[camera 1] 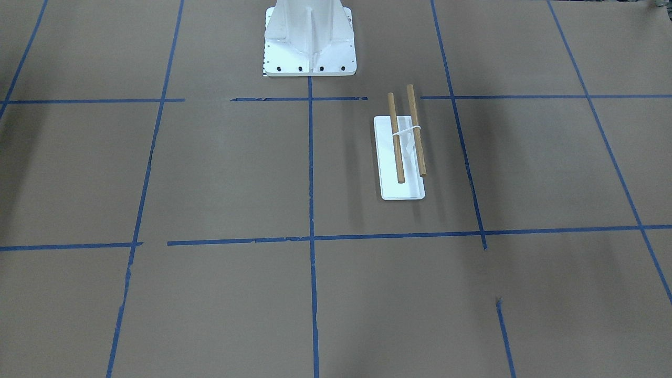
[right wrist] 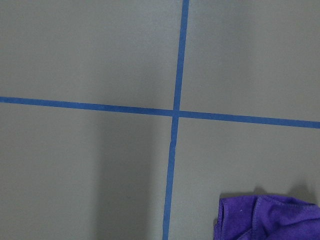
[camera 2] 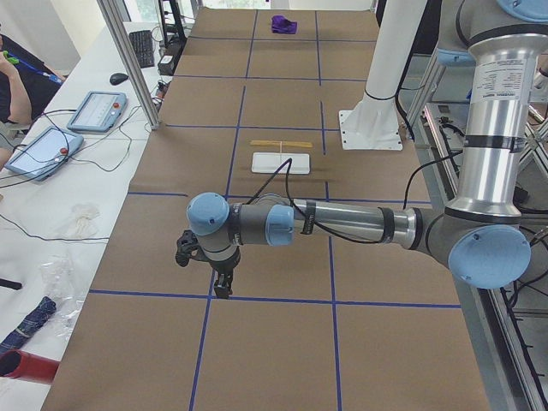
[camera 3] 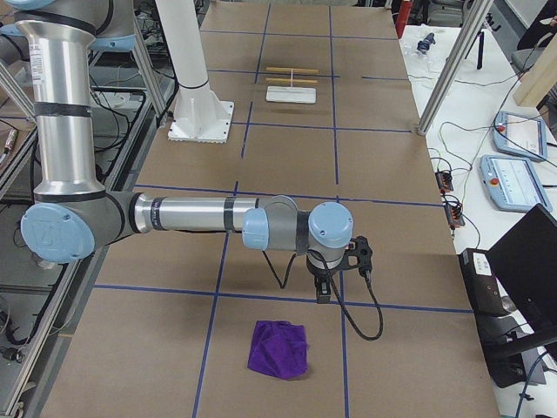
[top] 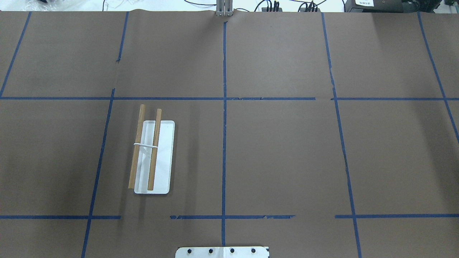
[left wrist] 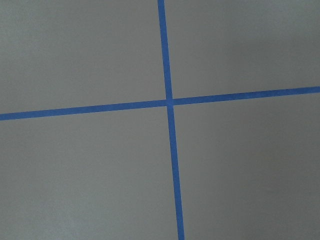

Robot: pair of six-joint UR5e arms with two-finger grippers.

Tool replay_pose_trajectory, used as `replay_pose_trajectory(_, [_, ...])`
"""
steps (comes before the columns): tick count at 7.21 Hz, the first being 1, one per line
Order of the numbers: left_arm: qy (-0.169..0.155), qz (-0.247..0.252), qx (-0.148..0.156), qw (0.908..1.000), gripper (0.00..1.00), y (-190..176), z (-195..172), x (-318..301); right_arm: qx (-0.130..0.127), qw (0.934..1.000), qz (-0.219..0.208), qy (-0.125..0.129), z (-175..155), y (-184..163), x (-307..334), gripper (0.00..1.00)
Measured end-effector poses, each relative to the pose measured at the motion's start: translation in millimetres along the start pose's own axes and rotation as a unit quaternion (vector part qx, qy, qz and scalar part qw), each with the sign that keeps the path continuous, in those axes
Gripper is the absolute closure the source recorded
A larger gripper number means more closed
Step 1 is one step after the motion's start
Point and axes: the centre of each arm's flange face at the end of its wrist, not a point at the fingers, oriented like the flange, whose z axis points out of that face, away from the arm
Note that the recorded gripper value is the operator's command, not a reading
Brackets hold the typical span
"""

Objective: Hang towel on rack

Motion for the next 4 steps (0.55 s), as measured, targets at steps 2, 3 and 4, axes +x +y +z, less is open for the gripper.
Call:
replay_pose_trajectory(2, [0.0, 0.0, 0.0, 1.0, 0.0, 0.0, -0.3, 0.3, 0.001, 1.0, 0.0, 0.0, -0.7, -1.3, -0.7, 0.0])
replay_pose_trajectory(3, [0.0, 0.0, 0.001, 1.0, 0.0, -0.1, -0.6, 0.5, 0.004, 1.0, -0.004, 0.0, -3.3, -5.0, -3.4, 0.0])
replay_pose_trajectory(4, [0.0, 0.0, 0.001, 1.0, 0.0, -0.1, -1.1, 0.8, 0.008, 0.9999, -0.009, 0.001, -4.6, -8.0, -5.0, 0.0])
